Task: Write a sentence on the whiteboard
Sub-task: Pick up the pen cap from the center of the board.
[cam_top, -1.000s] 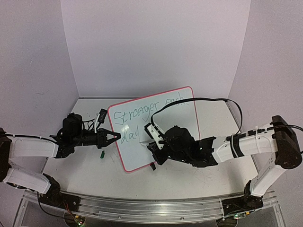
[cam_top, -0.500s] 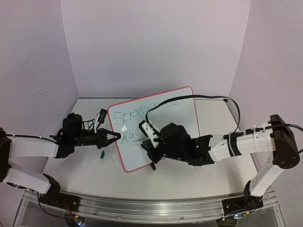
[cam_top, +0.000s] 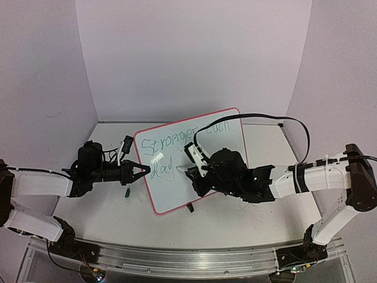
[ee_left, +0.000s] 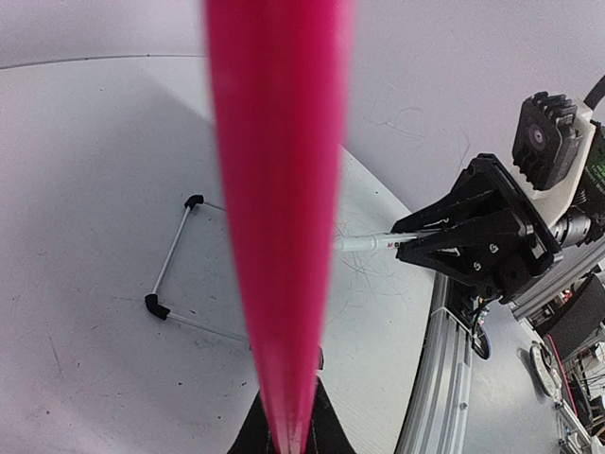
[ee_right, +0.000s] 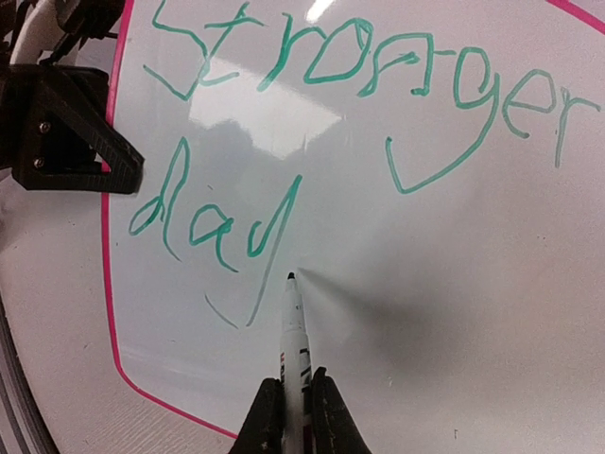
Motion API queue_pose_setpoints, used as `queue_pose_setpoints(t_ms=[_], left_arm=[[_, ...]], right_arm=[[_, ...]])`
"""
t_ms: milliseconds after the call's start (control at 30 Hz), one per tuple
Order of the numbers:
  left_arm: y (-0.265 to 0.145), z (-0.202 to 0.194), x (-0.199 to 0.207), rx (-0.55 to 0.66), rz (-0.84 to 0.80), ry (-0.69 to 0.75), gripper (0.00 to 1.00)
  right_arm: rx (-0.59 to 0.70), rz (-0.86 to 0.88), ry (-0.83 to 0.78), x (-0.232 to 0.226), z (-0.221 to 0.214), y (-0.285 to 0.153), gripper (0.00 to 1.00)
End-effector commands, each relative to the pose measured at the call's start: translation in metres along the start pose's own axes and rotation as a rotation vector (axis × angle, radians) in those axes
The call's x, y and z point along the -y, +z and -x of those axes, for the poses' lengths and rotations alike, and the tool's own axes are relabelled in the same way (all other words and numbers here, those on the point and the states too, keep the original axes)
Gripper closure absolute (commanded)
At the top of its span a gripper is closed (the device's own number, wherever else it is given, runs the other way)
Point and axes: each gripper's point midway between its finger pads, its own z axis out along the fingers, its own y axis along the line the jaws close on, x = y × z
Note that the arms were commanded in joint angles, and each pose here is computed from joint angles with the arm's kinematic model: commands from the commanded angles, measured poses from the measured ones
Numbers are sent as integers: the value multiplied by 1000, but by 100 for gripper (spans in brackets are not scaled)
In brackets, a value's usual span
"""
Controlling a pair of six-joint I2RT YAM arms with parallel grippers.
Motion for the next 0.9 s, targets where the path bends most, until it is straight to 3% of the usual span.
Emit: queue_pose_setpoints(t_ms=[0,433,600,700,867], left_arm=[[-2,7,-8,22,49,68,100],[-1,8,-8,20,47,69,100],[-1,5,-14,20,75,63,100],[-1,6,-17,23,91,60,100],[-4,7,-21,36,122,67,98]], right_arm=[[45,-33,29,8,16,0,100],[38,-87,27,19,17,4,100],[236,42,72,10,76,-51,100],[329,-77,97,39,103,-87,100],[335,-249,67,78,108,-114,100]])
